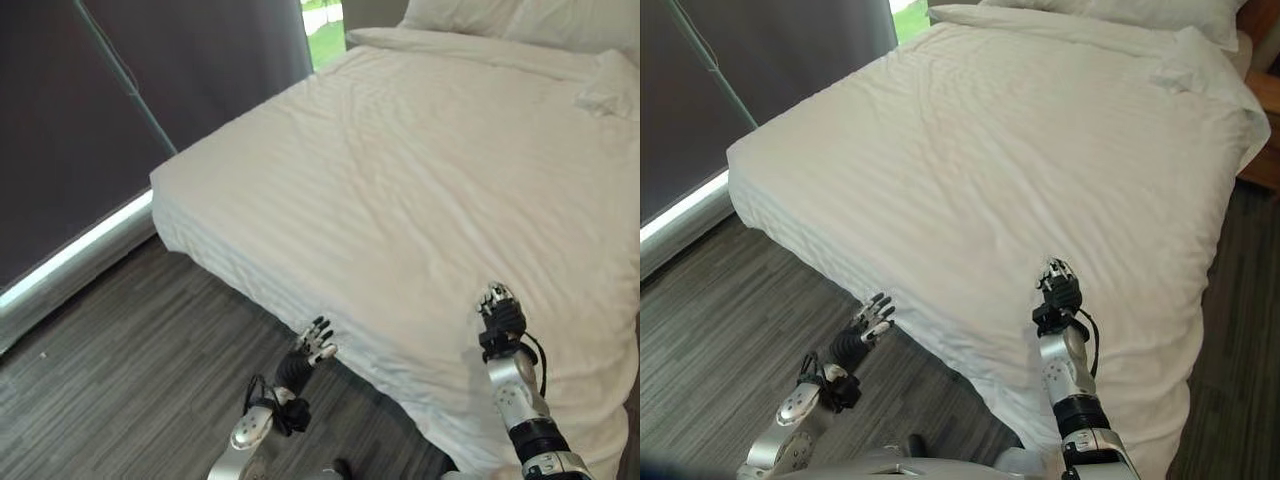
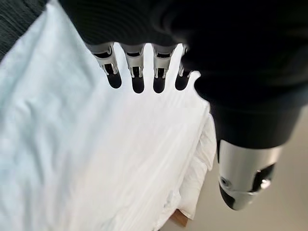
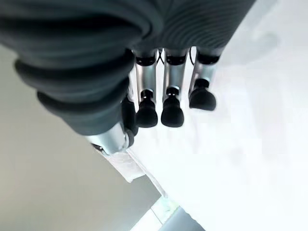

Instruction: Making the bed.

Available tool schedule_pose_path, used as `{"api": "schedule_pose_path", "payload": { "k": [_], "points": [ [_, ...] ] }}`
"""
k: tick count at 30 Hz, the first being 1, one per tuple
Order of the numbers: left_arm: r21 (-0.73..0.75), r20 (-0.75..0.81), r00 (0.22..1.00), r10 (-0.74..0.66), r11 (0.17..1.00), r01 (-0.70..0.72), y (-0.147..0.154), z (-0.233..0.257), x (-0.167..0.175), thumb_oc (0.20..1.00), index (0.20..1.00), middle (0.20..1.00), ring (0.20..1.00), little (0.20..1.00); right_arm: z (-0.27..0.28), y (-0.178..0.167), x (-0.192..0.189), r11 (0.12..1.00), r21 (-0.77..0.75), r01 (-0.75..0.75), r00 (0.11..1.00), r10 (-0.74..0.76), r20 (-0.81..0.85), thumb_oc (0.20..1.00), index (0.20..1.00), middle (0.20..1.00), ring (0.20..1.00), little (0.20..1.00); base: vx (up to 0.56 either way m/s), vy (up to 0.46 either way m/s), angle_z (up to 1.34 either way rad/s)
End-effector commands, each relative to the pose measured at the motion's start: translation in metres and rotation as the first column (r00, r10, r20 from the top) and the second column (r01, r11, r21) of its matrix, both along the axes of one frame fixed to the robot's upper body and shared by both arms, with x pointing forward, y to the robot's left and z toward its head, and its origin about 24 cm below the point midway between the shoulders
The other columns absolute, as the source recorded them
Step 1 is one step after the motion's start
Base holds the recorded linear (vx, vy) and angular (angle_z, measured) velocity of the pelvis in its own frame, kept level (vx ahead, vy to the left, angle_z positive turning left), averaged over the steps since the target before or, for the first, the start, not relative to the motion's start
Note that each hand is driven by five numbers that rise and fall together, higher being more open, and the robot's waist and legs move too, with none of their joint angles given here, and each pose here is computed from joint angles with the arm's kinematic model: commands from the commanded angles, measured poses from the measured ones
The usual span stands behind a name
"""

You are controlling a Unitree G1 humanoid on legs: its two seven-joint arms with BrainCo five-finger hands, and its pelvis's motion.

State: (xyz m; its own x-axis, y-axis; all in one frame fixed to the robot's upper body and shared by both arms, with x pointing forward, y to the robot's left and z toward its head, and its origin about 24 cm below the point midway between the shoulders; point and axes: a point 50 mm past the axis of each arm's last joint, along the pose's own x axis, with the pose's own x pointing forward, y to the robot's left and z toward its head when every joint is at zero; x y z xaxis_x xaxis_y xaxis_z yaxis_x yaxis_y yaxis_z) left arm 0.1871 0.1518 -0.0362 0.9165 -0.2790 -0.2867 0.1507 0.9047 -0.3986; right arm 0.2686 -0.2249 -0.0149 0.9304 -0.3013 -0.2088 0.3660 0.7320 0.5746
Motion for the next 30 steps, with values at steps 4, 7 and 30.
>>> {"api": "schedule_pose_path", "payload": {
  "k": [4,7,30],
  "points": [
    [-0.091,0.117,0.993,-0.02,0.995,0.031,-0.009,0.021,0.016,1.0,1.0,1.0,1.0,1.0,-0.015,-0.047,-0.011,0.984,0.029,0.176,0.981,-0.173,-0.089,0.2,0.2,0.2,0.2,0.2,-0.05,0.039,-0.12],
    [-0.106,0.135,0.991,-0.022,0.994,0.037,-0.014,0.023,0.02,1.0,1.0,1.0,1.0,1.0,-0.04,-0.088,-0.055,0.943,0.016,0.333,0.92,-0.321,-0.225,0.2,0.2,0.2,0.2,0.2,-0.02,0.02,-0.06],
    [-0.025,0.482,0.866,0.13,0.99,-0.135,-0.006,0.094,0.062,1.0,1.0,1.0,1.0,1.0,0.039,-0.131,-0.069,0.774,-0.608,0.18,0.957,-0.28,-0.074,1.0,1.0,1.0,1.0,1.0,-0.01,-0.026,-0.34]
  ]
}}
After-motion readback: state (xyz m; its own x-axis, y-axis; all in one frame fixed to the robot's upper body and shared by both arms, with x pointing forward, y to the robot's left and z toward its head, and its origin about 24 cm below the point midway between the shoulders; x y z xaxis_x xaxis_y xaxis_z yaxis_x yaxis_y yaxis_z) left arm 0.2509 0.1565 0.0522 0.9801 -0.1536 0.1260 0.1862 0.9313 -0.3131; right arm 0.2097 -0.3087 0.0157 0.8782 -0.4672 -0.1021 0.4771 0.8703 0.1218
